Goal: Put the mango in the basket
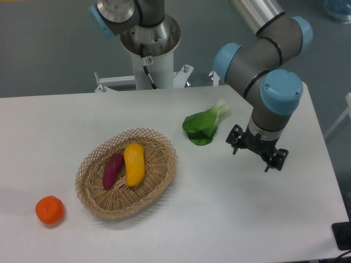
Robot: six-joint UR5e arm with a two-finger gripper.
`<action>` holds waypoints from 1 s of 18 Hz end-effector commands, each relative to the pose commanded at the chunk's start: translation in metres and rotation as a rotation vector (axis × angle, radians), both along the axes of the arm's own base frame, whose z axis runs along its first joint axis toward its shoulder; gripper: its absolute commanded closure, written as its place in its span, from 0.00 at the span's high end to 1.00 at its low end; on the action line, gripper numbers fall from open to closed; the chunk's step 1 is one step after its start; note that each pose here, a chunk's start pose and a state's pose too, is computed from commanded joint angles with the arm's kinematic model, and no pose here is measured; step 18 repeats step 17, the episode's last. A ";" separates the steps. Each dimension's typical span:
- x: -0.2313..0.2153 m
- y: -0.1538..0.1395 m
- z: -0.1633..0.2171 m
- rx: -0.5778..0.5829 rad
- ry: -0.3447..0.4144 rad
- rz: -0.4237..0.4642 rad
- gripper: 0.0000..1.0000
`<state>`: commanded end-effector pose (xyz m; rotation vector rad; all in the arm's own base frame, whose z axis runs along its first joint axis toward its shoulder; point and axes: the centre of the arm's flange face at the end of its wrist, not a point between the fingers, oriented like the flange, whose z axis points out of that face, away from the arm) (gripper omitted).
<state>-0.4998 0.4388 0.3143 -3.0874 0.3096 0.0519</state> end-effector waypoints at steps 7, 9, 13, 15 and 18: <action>0.003 0.001 -0.005 0.025 0.056 -0.020 1.00; 0.003 0.001 -0.001 0.034 0.072 -0.020 1.00; 0.002 0.000 -0.001 0.034 0.073 -0.018 1.00; 0.003 0.000 0.000 0.034 0.073 -0.018 1.00; 0.003 0.000 0.000 0.034 0.073 -0.018 1.00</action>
